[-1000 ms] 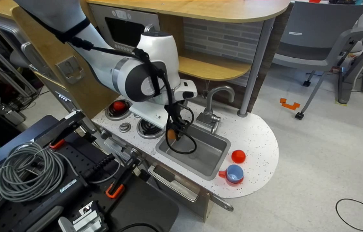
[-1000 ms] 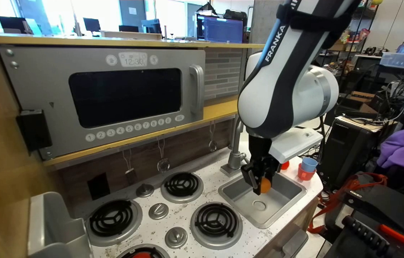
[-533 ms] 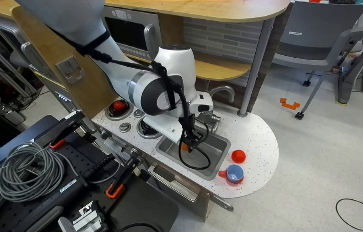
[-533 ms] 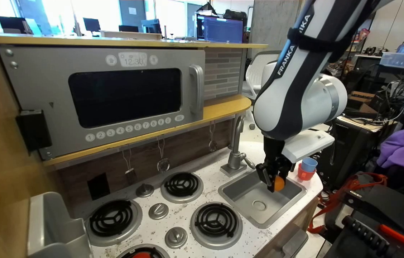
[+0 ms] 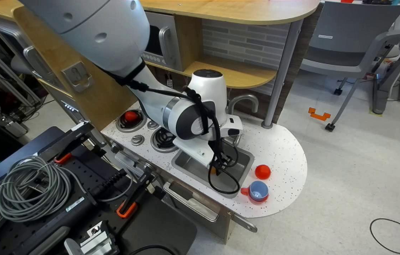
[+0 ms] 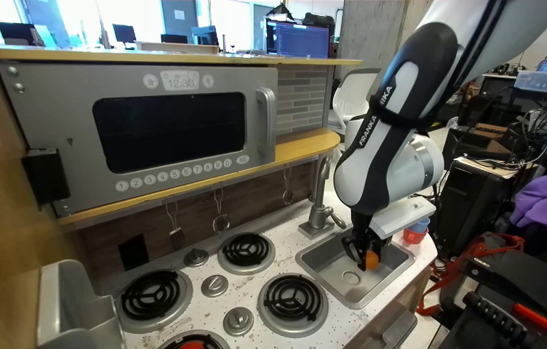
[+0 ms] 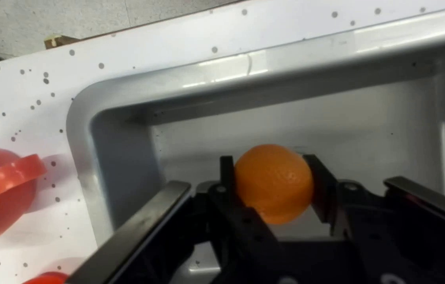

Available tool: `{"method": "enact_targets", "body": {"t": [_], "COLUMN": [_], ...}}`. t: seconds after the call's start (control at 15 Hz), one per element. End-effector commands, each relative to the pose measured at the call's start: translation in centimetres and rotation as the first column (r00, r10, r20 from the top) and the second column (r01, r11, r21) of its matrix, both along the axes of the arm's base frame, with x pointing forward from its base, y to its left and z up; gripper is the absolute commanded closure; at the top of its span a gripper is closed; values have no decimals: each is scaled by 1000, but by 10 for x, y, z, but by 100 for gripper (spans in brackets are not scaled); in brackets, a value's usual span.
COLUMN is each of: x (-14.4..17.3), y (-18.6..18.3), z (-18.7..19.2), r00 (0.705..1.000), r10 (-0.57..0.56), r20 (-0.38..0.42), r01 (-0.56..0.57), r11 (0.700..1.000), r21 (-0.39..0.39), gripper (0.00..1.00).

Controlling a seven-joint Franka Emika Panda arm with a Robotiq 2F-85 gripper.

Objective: Pick up the orange toy from the stove and put it in the sink.

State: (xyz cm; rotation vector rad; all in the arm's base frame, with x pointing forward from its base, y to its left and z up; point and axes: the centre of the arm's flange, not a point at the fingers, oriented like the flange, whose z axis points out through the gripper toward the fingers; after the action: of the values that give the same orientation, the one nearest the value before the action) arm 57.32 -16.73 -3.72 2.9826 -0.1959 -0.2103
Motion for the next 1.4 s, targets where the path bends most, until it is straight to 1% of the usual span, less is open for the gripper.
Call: {"method": "enact_targets", "body": {"t": [0.0,0.27,0.47,0.6,0.67,0.73,0.87,0.93,1.0,1.07,1.33], "x": [22,29,35,35,34,33,27,22,15,11,-1], "y": [-1,7,14,17,17,16,13,10,9,6,10], "z": [-34,-55,-61,-64,-65,-64,-57,-52,-45,-38,-7], "r00": [1000,1000,1000,999,999,998,998,998,998,998,997], "r10": [-9,10,22,23,17,11,2,5,14,22,67], "r20": [-18,-18,-18,-34,-45,-56,-68,-68,-61,-57,-38], "r01": [9,-11,-22,-24,-19,-12,-4,-7,-15,-22,-66], "r11": [1000,999,999,999,999,1000,1000,1000,1000,1000,997], "r21": [-25,-40,-33,-30,-29,-28,-20,-21,-14,-5,32], "gripper": [79,79,79,79,29,28,15,7,1,0,0]}}
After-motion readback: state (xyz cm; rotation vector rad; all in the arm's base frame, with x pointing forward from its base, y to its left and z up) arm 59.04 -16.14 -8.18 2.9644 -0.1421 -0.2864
